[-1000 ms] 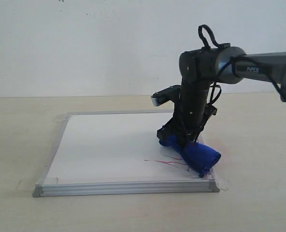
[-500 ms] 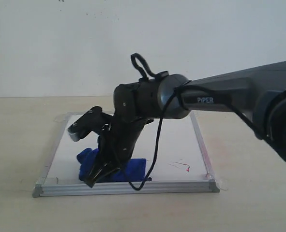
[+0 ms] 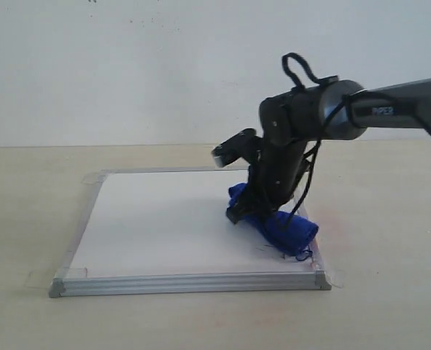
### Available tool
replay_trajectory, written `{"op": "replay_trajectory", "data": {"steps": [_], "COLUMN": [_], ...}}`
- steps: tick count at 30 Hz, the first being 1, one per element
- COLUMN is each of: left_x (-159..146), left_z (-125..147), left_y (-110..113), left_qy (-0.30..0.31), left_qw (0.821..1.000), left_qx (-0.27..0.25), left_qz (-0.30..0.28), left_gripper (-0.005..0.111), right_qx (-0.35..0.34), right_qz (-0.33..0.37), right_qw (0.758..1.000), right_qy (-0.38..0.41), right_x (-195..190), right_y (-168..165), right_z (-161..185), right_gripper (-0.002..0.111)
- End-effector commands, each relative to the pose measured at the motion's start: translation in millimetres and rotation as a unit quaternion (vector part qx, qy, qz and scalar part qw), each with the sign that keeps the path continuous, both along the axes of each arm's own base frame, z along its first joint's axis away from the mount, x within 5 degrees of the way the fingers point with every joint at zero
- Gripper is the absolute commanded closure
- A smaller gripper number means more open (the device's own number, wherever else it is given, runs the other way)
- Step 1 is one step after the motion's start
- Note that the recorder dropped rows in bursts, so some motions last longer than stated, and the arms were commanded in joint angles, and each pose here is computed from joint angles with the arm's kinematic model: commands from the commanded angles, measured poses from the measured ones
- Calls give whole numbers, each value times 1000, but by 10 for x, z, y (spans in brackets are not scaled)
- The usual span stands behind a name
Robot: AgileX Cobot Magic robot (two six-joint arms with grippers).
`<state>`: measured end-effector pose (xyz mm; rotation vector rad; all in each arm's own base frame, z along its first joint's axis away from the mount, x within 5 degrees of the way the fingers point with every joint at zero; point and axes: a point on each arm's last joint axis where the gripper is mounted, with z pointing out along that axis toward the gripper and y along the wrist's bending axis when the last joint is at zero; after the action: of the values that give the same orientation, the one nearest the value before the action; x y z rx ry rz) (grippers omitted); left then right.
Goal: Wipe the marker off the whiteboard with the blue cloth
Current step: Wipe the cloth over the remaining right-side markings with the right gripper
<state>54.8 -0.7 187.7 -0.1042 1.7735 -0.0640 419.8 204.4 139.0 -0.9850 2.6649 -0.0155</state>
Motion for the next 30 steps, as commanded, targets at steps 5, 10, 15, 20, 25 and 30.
{"op": "replay_trajectory", "data": {"steps": [5, 10, 15, 20, 25, 30], "left_x": [-1, -1, -1, -1, -1, -1], "left_z": [-10, -10, -10, -10, -10, -10], "left_y": [3, 3, 3, 3, 3, 3], "left_qy": [0, 0, 0, 0, 0, 0], "left_qw": [1000, 1000, 1000, 1000, 1000, 1000], "left_qx": [2, 2, 2, 2, 2, 2], "left_qz": [2, 2, 2, 2, 2, 2], "left_gripper": [102, 102, 102, 102, 102, 102], "right_qx": [20, 16, -1, -104, -173, -184], "right_qz": [56, 170, 186, 147, 77, 44], "right_qw": [998, 985, 983, 983, 979, 978], "right_qy": [18, 3, 4, 32, 74, 89], "right_x": [-175, -582, -684, -518, -339, -310], "right_y": [294, 919, 1015, 597, 78, -365], "right_z": [-6, 0, -5, -22, -34, -115], "right_gripper": [109, 109, 109, 109, 109, 109]}}
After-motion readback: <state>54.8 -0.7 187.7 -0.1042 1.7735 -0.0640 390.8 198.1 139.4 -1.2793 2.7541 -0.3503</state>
